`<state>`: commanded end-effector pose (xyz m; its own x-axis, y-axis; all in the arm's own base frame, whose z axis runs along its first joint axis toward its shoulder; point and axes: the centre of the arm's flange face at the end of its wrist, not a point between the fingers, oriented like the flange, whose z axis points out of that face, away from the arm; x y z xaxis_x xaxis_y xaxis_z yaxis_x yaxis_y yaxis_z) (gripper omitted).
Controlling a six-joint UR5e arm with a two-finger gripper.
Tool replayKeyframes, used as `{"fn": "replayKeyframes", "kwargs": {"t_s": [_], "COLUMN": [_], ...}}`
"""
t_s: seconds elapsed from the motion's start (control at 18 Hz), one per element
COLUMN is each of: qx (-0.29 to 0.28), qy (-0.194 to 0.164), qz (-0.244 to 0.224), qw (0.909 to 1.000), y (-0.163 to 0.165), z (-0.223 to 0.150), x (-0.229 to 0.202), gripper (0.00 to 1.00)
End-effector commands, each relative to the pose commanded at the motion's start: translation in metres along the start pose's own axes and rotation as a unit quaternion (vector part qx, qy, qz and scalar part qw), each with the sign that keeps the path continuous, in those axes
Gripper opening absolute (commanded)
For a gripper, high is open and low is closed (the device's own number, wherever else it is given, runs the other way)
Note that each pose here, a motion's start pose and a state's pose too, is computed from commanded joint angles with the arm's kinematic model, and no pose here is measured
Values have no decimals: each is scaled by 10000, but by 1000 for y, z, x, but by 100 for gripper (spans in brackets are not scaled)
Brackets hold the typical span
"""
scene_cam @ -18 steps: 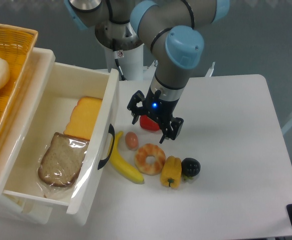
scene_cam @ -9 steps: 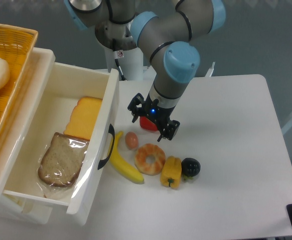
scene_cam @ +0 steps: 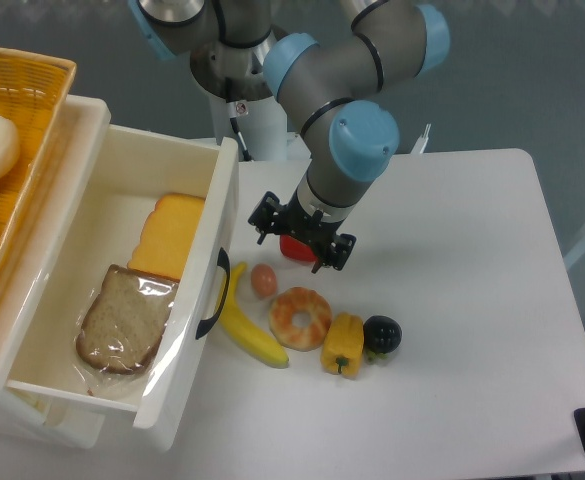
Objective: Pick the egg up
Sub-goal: 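Move the gripper toward the small brown egg beside the banana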
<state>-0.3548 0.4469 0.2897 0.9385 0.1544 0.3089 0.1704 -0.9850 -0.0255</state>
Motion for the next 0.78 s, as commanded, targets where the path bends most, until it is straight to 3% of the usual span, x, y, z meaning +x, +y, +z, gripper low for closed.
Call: {"fn": "replayKeyframes", "kwargs": {"t_s": [0.22,0.78], "qx": [-60,-273], "qy": [68,284], "qz": [-476,-596], "qw": [9988,9974], "y": [-5,-8], "z": [11,45], "x": [-9,-31], "gripper": [100,100]}}
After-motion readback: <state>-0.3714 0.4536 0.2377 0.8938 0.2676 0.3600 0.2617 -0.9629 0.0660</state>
